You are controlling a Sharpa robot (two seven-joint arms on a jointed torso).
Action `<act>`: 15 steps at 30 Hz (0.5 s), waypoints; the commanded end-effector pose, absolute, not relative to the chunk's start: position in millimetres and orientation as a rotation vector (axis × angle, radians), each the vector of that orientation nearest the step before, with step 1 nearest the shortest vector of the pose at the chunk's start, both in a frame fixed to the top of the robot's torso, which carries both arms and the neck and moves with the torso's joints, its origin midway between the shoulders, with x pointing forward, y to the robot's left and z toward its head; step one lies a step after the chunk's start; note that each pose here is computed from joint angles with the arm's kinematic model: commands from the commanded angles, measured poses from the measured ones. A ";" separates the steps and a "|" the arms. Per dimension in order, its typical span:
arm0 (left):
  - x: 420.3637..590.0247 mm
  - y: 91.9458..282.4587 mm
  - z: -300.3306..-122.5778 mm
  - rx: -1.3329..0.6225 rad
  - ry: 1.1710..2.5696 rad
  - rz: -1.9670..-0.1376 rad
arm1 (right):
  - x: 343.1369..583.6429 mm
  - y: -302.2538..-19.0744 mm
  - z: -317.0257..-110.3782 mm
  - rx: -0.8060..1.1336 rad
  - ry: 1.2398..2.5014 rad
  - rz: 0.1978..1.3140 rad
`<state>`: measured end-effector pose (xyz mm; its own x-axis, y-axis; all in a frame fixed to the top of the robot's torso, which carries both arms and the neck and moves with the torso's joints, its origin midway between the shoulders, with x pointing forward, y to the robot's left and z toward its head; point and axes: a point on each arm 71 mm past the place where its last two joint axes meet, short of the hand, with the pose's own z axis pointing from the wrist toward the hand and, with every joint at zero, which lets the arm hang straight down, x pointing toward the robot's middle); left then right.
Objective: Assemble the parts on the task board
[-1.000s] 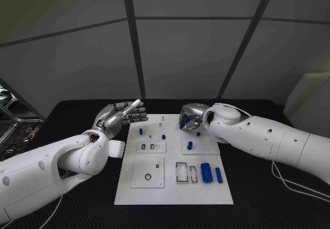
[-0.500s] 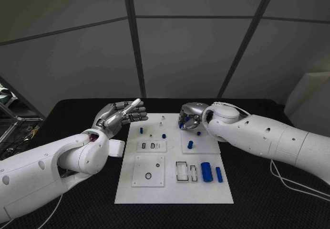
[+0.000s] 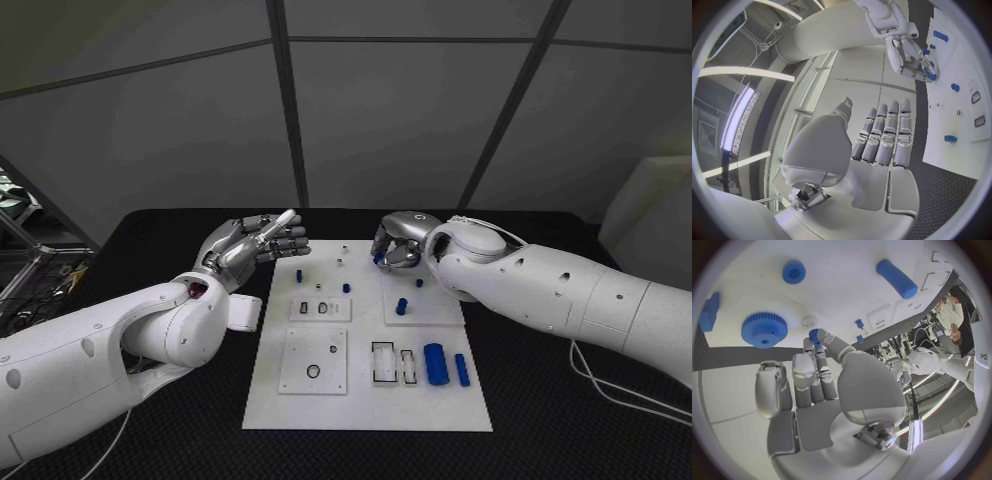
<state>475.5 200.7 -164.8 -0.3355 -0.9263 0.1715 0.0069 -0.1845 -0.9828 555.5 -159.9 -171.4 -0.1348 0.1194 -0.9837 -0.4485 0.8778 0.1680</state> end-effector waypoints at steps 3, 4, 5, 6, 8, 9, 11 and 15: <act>475.6 200.3 -162.9 -1.118 1.336 -1.632 | 558.1 -152.5 -161.2 -0.230 1.512 0.535; 475.6 200.3 -162.9 -1.118 1.336 -1.632 | 559.1 -151.0 -160.9 -0.228 1.506 0.536; 475.7 200.2 -162.9 -1.118 1.336 -1.632 | 560.1 -149.4 -160.8 -0.227 1.501 0.537; 475.7 200.0 -162.9 -1.118 1.336 -1.633 | 561.3 -147.8 -160.7 -0.225 1.496 0.537; 475.8 199.8 -162.9 -1.118 1.337 -1.633 | 563.8 -144.5 -160.6 -0.222 1.489 0.539; 475.8 199.7 -162.9 -1.118 1.337 -1.634 | 565.0 -142.8 -160.6 -0.220 1.486 0.541; 475.8 199.4 -162.7 -1.118 1.337 -1.634 | 567.5 -139.5 -160.5 -0.218 1.483 0.544; 476.0 198.7 -162.1 -1.117 1.337 -1.636 | 572.0 -130.5 -160.7 -0.221 1.486 0.553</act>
<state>476.0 200.7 -164.4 -0.3370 -0.9258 0.1714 0.0066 -0.1844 -0.9828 570.8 -133.4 -165.0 -0.0369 0.1902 -0.9810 -0.4587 0.8689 0.1857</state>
